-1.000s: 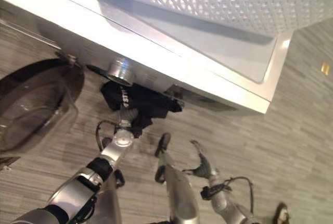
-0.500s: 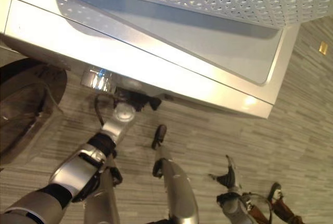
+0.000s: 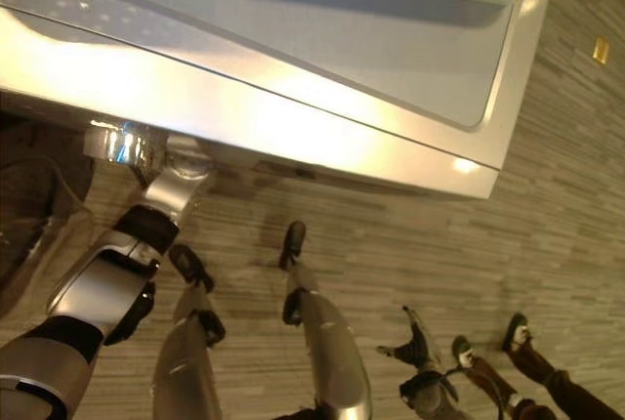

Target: Grab the laundry basket,head to the washer,open it,put in the laundry and shut it.

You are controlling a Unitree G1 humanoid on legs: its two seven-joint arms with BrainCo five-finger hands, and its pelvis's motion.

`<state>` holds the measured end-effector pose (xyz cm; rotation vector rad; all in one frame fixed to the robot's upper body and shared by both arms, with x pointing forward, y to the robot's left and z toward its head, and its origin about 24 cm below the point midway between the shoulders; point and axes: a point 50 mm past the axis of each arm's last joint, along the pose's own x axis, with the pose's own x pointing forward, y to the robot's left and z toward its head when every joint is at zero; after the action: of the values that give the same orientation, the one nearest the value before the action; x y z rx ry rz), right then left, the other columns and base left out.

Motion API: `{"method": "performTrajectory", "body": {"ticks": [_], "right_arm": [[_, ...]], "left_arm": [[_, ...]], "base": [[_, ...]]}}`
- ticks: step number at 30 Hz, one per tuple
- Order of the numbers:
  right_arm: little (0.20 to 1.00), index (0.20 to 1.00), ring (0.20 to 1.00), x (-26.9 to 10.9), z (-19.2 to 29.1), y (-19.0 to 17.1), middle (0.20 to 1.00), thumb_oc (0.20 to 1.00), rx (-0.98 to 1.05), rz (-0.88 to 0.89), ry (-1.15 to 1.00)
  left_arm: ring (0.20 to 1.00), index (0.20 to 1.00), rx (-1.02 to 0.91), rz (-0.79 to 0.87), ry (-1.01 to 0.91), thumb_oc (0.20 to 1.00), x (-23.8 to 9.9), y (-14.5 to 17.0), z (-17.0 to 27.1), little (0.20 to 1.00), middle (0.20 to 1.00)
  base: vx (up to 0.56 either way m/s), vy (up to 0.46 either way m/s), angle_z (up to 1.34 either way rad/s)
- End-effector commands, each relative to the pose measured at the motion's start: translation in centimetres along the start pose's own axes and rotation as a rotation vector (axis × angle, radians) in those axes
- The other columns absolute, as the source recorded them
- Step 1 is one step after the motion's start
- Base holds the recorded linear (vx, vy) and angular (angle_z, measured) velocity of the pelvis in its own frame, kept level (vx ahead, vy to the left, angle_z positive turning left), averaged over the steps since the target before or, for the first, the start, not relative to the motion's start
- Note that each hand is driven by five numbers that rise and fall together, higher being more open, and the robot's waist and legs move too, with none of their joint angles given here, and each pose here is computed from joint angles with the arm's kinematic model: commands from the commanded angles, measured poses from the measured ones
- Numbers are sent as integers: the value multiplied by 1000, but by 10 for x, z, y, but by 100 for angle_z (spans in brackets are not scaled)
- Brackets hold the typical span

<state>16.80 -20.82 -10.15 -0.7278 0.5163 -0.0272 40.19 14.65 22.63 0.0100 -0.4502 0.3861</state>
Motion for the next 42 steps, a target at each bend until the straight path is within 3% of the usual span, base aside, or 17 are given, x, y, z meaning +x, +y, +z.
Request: {"method": "performTrajectory", "body": {"ticks": [1, 4, 5, 7, 8, 9, 10, 14, 16, 17, 20, 25, 30, 32, 34, 37, 42], "right_arm": [[1000, 1000, 1000, 12, 11, -27, 1000, 1000, 52, -85, -16], [1000, 1000, 1000, 16, 16, -37, 1000, 1000, 86, -114, -26], [1000, 1000, 1000, 17, 16, -46, 1000, 1000, 95, -118, -34], [1000, 1000, 1000, 16, 12, -51, 1000, 1000, 85, -100, -30], [1000, 1000, 1000, 17, 12, -50, 1000, 1000, 87, -100, -32], [1000, 1000, 1000, 20, 10, -53, 1000, 1000, 88, -96, -21], [1000, 1000, 1000, 20, 11, -53, 1000, 1000, 90, -96, -21], [1000, 1000, 1000, 24, 11, -51, 1000, 1000, 77, -68, -12], [1000, 1000, 1000, 24, 10, -48, 1000, 1000, 72, -54, -11], [1000, 1000, 1000, 23, 9, -40, 1000, 1000, 63, -20, 3], [1000, 1000, 1000, 23, 9, -36, 1000, 1000, 66, -1, 4], [1000, 1000, 1000, 21, 9, -31, 1000, 1000, 75, 2, 7], [1000, 1000, 1000, 15, 3, -25, 1000, 1000, 73, -5, 27], [1000, 1000, 1000, 11, -1, -22, 1000, 1000, 88, -15, 55], [1000, 1000, 1000, 5, -7, -20, 1000, 1000, 99, -19, 79], [1000, 1000, 1000, 2, -12, -16, 1000, 1000, 102, -15, 106], [1000, 1000, 1000, 9, -10, -17, 1000, 1000, 114, -31, 142]], "left_arm": [[1000, 1000, -724, -205, -308, 1000, 14, -57, 175, 1000, 1000], [1000, 1000, -655, -269, -276, 1000, 18, -67, 180, 1000, 1000], [1000, 1000, -337, -286, -259, 1000, 30, -65, 161, 1000, 1000], [1000, 1000, 109, -290, -305, 1000, 42, -58, 147, 1000, 1000], [1000, 1000, 114, -290, -308, 1000, 42, -59, 148, 1000, 1000], [1000, 1000, 436, -279, -317, 1000, 48, -56, 135, 1000, 1000], [1000, 1000, 438, -279, -319, 1000, 48, -56, 136, 1000, 1000], [1000, 1000, 957, -269, -451, 1000, 47, -69, 137, 1000, 1000], [1000, 1000, 1062, -263, -480, 1000, 46, -70, 136, 1000, 1000], [1000, 1000, 1320, -282, -584, 1000, 39, -82, 133, 1000, 1000], [1000, 1000, 1489, -313, -685, 1000, 30, -95, 130, 1000, 1000], [1000, 1000, 1443, -359, -829, 1000, 2, -126, 129, 1000, 1000], [1000, 1000, 1090, -442, -778, 1000, -24, -133, 109, 1000, 1000], [1000, 1000, 776, -515, -576, 1000, -39, -113, 64, 1000, 1000], [1000, 1000, 624, -554, -423, 1000, -53, -80, 22, 1000, 1000], [1000, 1000, 541, -575, -257, 1000, -72, -65, -16, 1000, 1000], [1000, 1000, 373, -720, 119, 1000, -136, -45, -90, 1000, 1000]], "base": [[0, 0, 0], [0, 0, 0], [0, 0, 0], [7, 25, -11], [-2, 23, -15], [-3, 13, -8], [0, 0, 0], [0, 0, 0], [-2, -23, 4], [-6, -22, 5], [-8, -17, 6], [-4, -5, 12], [0, 2, 4], [-2, 11, -4], [-6, 44, -11], [-7, 27, 1], [-8, 40, 7]]}}
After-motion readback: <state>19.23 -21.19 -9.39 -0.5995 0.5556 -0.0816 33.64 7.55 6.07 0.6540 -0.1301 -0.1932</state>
